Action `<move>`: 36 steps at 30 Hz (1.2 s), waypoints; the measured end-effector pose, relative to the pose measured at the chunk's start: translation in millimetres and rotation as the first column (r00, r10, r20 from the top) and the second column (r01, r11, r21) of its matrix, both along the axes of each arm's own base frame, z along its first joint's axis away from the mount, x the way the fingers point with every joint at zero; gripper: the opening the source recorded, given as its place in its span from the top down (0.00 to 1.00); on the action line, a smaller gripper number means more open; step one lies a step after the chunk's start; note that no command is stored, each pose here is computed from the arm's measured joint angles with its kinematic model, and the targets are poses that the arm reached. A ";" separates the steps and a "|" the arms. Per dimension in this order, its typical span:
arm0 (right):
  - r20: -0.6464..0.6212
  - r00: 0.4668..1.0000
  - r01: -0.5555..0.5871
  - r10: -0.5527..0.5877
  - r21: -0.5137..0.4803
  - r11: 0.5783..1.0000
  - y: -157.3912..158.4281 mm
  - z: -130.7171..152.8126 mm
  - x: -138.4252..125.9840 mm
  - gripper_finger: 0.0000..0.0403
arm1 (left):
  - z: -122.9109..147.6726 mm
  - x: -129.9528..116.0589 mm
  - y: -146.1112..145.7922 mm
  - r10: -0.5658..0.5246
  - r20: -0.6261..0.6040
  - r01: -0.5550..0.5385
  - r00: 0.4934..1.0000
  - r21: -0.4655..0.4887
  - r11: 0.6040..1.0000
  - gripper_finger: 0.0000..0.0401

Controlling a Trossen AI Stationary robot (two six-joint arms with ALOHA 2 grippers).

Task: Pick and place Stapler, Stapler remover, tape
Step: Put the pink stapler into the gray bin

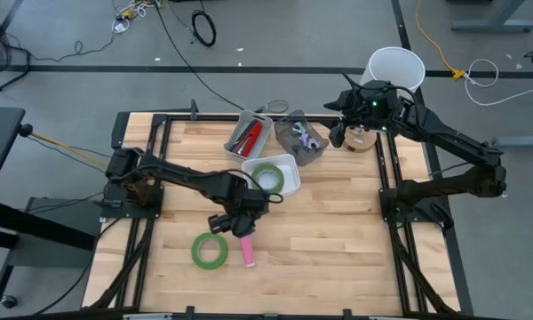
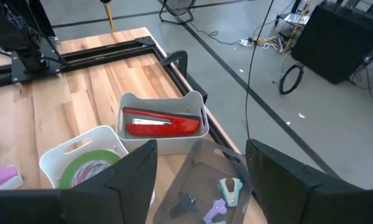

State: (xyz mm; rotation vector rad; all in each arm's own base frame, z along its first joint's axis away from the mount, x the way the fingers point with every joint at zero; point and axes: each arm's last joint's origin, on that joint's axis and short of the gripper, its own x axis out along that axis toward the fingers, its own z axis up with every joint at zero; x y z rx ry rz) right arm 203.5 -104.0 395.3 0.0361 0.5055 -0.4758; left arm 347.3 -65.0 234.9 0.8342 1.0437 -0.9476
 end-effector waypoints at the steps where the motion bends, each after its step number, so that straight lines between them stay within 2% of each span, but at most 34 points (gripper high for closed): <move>1: 0.004 1.000 0.004 -0.004 0.006 1.000 0.0 0.0 0.0 0.39 | -1.0 0.3 -2.0 -0.006 0.001 0.006 1.000 0.002 1.000 0.30; 17: 0.022 1.000 0.015 -0.015 0.021 1.000 -0.1 0.8 0.4 0.39 | -26.2 4.9 -28.2 -0.095 -0.033 0.096 0.995 0.038 0.995 0.30; 23: 0.028 0.999 0.018 -0.019 0.025 1.000 -0.2 1.1 0.6 0.39 | -30.7 5.3 -28.7 -0.093 -0.013 0.093 0.996 0.040 0.995 0.30; 36: 0.030 0.999 0.020 -0.020 0.028 0.999 -0.2 1.1 0.6 0.39 | -62.0 -4.8 -26.0 -0.085 -0.021 0.085 0.996 0.040 0.996 0.30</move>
